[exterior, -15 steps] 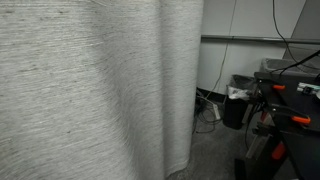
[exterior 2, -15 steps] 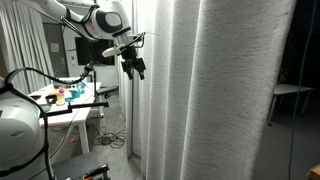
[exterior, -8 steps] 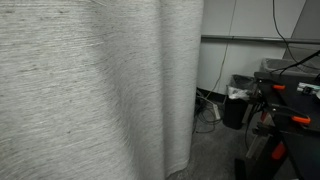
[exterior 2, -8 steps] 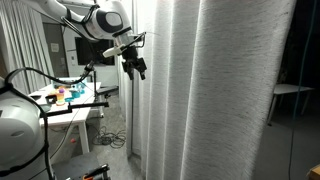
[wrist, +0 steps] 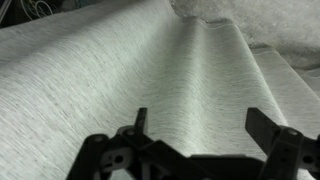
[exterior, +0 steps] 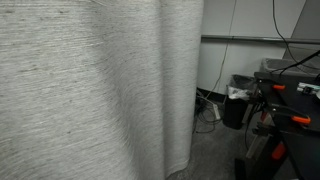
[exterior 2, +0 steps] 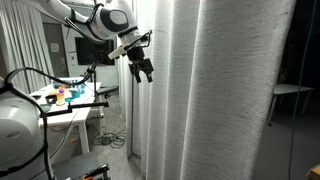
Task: Open the curtain to the left then close it to the right
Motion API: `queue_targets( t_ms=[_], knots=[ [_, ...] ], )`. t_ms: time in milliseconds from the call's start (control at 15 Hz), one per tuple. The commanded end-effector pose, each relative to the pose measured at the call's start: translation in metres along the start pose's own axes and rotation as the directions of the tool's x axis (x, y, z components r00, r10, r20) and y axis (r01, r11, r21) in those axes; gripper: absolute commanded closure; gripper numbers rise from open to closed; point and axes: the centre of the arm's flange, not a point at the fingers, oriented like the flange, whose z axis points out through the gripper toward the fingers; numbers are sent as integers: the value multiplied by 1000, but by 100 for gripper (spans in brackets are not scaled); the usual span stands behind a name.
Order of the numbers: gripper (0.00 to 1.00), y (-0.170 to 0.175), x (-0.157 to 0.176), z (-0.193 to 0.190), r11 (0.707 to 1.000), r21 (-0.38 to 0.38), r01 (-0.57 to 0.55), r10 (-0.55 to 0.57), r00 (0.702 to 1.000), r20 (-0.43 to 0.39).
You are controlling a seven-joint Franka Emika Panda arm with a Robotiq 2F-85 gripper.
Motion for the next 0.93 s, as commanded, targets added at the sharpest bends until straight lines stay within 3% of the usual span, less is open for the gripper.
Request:
queue_targets(
  t_ms=[0,400,667,733,867],
  knots=[
    [0,34,-16,-5,993,-70,-91,93,996,19],
    [0,89,-41,-17,950,-200,-238,250,968,35],
    [0,105,-55,-25,918,-248,-309,328,944,40],
    [0,100,-38,-18,940,-211,-267,284,957,54],
    [0,100,-39,-18,940,-213,-268,285,957,55]
  ],
)
